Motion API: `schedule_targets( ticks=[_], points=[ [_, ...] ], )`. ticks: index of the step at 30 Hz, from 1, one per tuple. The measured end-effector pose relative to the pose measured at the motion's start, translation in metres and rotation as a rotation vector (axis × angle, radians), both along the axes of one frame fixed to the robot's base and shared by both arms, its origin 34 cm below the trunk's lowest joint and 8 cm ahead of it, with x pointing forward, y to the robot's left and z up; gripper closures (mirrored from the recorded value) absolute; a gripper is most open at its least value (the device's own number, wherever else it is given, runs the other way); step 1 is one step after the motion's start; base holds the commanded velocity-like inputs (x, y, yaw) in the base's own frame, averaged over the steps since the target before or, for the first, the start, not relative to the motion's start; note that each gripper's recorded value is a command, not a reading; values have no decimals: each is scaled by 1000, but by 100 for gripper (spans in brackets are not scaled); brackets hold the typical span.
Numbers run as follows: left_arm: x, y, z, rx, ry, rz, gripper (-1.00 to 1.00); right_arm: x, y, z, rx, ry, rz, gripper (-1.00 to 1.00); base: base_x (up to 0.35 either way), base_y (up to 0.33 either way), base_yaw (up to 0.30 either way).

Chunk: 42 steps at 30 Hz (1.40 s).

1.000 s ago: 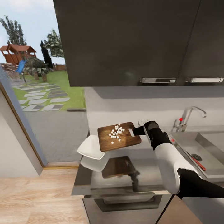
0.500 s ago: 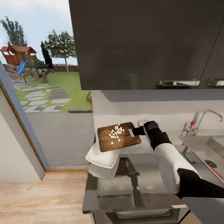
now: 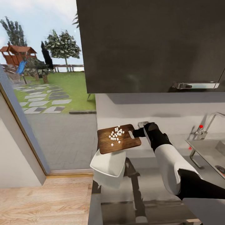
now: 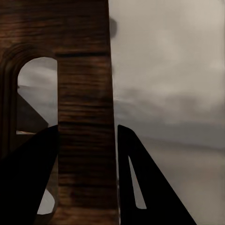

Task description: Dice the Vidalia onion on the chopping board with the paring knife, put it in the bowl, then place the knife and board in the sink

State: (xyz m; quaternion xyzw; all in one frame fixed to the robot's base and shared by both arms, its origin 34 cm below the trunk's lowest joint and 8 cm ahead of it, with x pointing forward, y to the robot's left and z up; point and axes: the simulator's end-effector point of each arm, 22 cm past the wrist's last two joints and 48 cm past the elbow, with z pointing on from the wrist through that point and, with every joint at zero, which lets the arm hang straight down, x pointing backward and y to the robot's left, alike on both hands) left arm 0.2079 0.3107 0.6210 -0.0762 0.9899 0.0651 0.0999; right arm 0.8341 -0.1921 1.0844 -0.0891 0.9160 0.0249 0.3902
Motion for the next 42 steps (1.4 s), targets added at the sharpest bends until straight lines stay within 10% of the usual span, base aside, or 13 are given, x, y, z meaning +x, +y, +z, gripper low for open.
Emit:
schedule_targets(
  ticks=[42],
  points=[
    [0,0,0,0,0,0,-100,16,7,12,-1,-118,38,100,0,0,0]
  ],
)
